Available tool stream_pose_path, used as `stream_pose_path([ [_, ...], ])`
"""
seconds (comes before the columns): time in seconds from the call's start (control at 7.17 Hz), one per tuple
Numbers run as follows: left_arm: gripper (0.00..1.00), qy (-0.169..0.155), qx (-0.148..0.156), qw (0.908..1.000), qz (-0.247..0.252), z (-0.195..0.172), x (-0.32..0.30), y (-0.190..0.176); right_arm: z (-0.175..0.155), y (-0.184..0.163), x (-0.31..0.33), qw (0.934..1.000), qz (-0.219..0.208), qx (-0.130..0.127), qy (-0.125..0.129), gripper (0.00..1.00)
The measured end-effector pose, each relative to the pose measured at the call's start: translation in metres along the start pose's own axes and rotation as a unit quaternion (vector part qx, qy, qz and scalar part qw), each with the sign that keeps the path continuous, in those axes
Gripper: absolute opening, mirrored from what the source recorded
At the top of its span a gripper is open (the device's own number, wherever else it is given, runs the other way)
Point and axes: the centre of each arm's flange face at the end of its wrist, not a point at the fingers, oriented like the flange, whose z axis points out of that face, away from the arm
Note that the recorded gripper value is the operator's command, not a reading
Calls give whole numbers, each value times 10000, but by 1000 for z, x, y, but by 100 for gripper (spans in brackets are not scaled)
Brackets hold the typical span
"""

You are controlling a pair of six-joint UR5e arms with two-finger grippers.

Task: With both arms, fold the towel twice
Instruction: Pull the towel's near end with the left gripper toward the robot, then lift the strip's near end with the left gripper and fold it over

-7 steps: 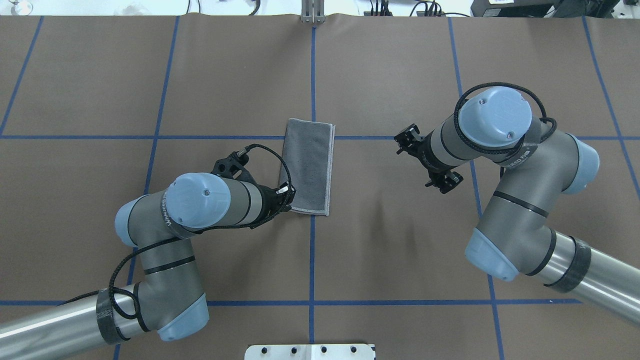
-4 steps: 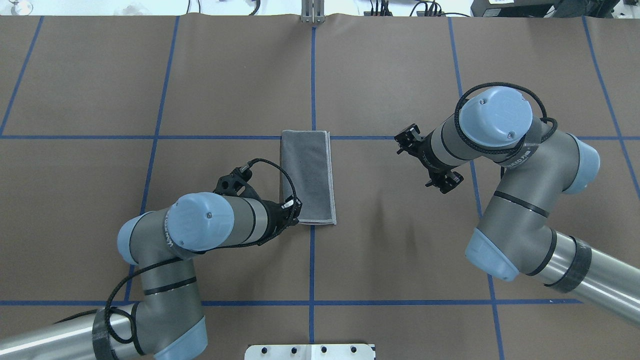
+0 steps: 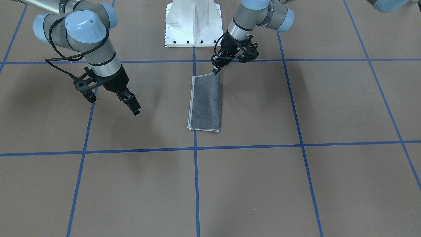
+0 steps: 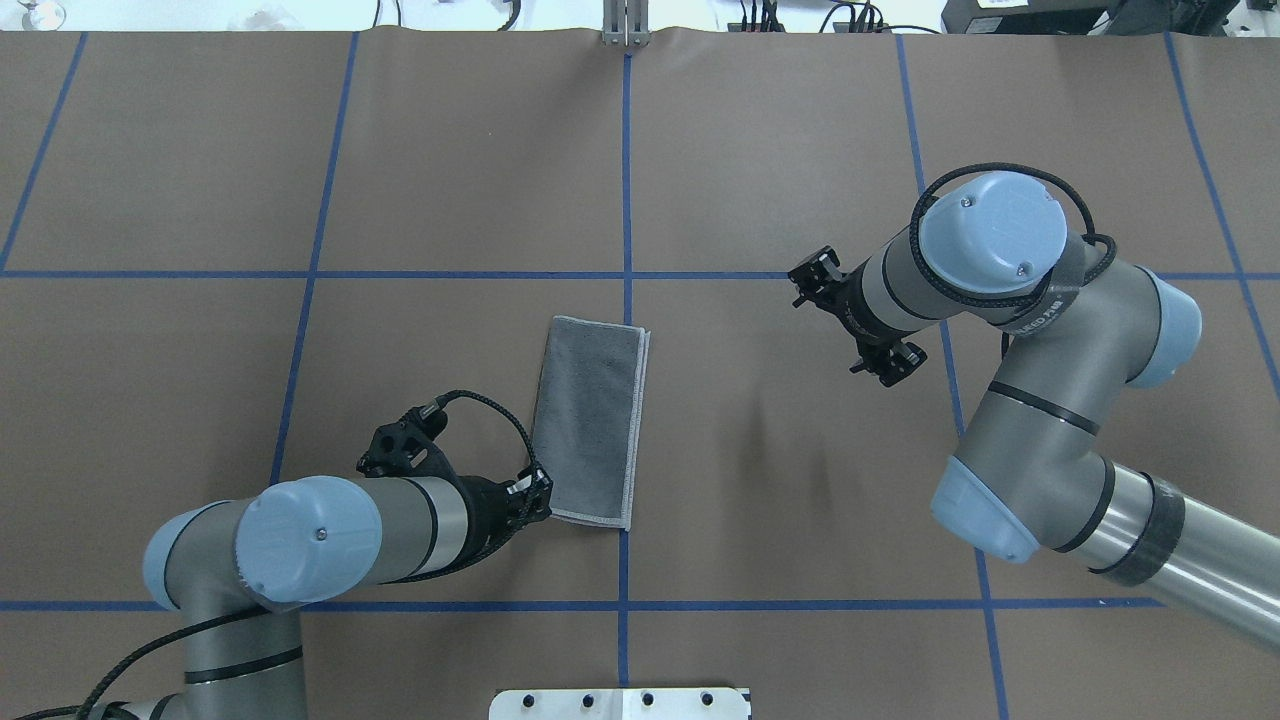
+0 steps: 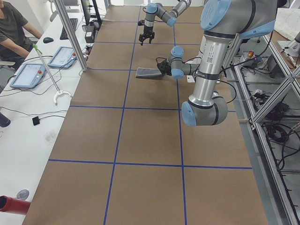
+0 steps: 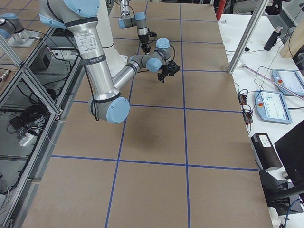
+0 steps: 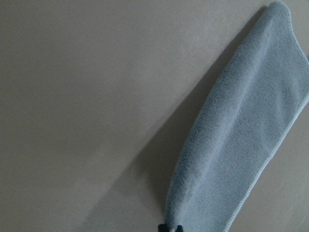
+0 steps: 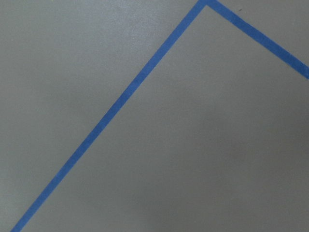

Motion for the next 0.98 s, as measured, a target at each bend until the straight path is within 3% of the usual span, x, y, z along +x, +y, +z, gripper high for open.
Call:
stream_pose_path([
  [0.56, 0, -121, 167, 9998, 0, 4, -13, -17, -4, -14, -1, 9999, 85, 57, -5, 100],
  [0.98, 0, 150, 460, 9987, -141, 16, 74, -21, -4, -38, 1, 9997, 174, 197, 29, 100],
])
